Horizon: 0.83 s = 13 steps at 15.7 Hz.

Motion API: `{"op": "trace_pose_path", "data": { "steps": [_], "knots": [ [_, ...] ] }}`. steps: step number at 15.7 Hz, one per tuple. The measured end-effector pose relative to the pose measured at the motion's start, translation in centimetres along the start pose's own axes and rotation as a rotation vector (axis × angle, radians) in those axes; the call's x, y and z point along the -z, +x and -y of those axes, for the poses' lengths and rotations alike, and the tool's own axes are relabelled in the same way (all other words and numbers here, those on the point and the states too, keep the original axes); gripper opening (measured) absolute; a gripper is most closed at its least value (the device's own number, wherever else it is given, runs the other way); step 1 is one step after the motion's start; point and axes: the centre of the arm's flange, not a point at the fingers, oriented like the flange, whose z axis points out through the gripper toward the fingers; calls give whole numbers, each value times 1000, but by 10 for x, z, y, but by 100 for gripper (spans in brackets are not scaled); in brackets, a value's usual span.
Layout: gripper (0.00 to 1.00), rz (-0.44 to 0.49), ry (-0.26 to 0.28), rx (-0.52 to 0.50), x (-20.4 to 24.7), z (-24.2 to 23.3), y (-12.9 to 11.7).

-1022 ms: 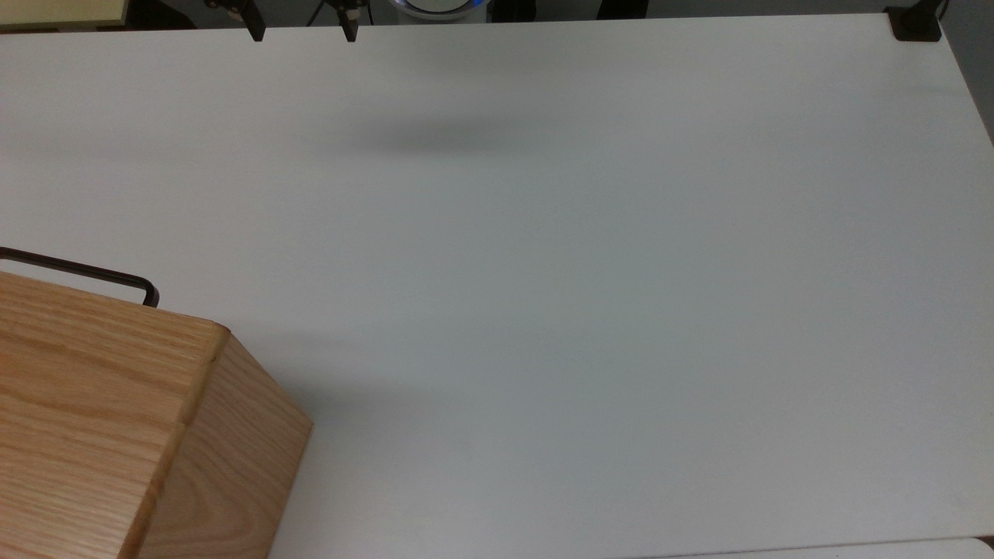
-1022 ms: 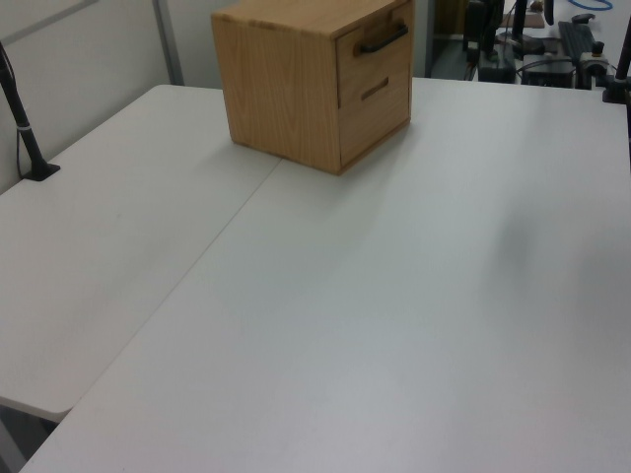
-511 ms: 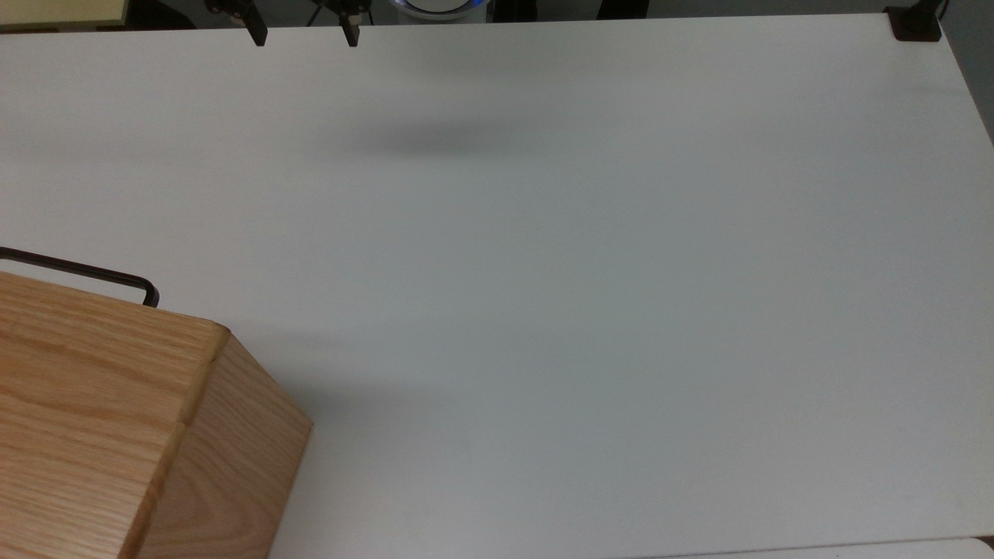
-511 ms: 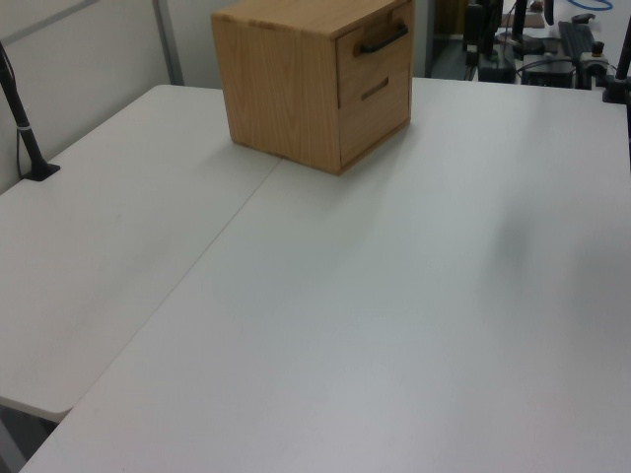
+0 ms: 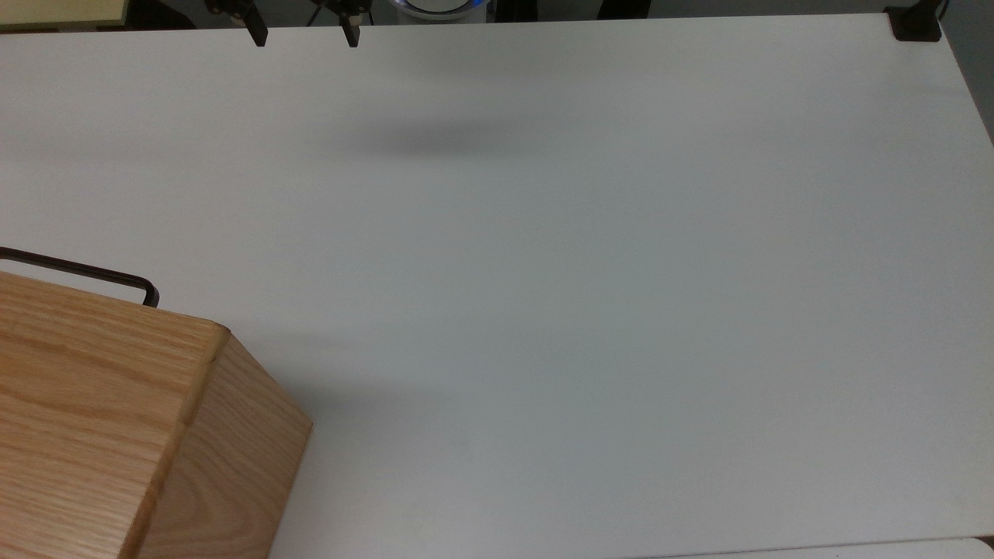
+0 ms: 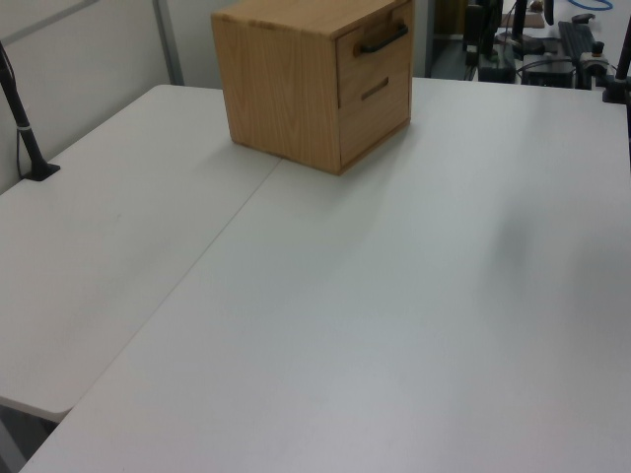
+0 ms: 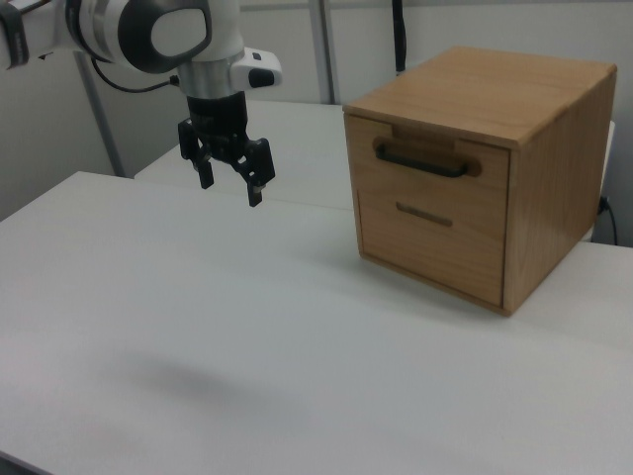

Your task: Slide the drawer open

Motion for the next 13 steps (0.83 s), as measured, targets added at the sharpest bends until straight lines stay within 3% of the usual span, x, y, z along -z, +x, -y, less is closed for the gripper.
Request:
{"op": "trace_pose_path", "data": {
  "steps": [13],
  "knots": [
    [100,5,-3,0,-3,0,1]
  ]
}}
